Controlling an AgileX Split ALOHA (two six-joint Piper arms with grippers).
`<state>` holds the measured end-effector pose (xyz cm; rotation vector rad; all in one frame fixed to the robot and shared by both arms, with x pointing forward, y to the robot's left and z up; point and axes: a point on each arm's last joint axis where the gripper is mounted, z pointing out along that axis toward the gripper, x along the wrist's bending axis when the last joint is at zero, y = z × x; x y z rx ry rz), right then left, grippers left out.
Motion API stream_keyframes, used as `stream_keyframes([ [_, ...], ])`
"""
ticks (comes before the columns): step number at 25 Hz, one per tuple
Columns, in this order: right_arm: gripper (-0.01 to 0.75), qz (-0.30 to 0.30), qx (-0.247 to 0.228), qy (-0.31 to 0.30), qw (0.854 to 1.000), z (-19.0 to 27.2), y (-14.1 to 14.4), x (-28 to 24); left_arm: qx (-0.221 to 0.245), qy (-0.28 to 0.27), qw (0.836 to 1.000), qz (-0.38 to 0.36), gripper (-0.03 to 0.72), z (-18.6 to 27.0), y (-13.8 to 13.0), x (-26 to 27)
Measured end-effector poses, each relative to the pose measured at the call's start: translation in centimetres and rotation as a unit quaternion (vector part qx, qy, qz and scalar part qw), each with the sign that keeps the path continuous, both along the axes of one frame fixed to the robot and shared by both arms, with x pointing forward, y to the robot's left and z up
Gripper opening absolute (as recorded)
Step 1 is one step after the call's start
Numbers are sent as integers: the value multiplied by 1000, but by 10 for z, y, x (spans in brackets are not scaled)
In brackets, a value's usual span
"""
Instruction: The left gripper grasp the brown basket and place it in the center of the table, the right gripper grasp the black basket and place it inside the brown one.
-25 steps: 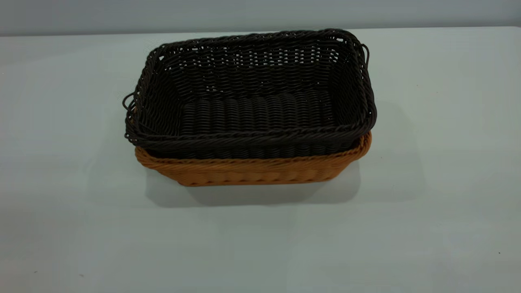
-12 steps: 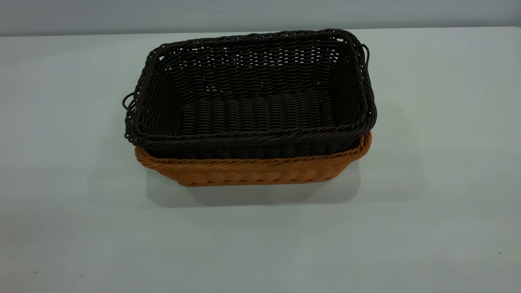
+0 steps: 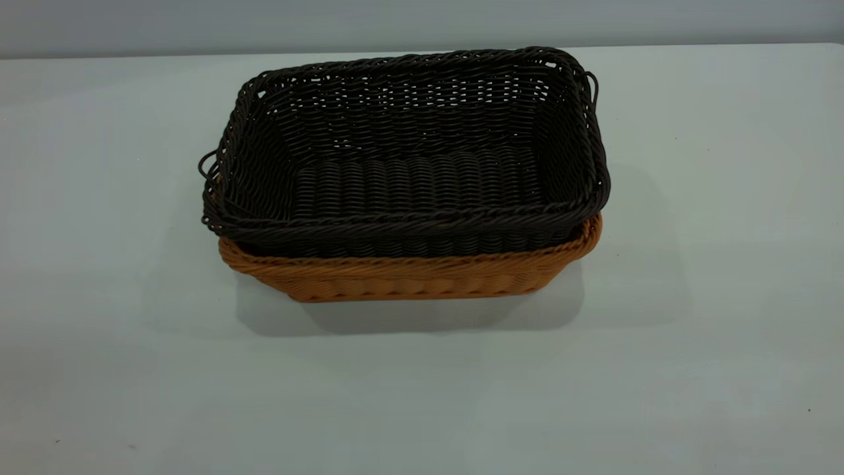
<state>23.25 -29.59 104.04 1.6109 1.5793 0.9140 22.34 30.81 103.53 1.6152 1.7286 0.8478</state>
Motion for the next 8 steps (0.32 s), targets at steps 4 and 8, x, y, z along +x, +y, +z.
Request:
stream_keyframes([
  [4,529,0,0,0,1000,0,0,0,0,0,1000,0,496,0,0,0],
  [8,518,0,0,0,1000,0,0,0,0,0,1000,0,496,0,0,0],
])
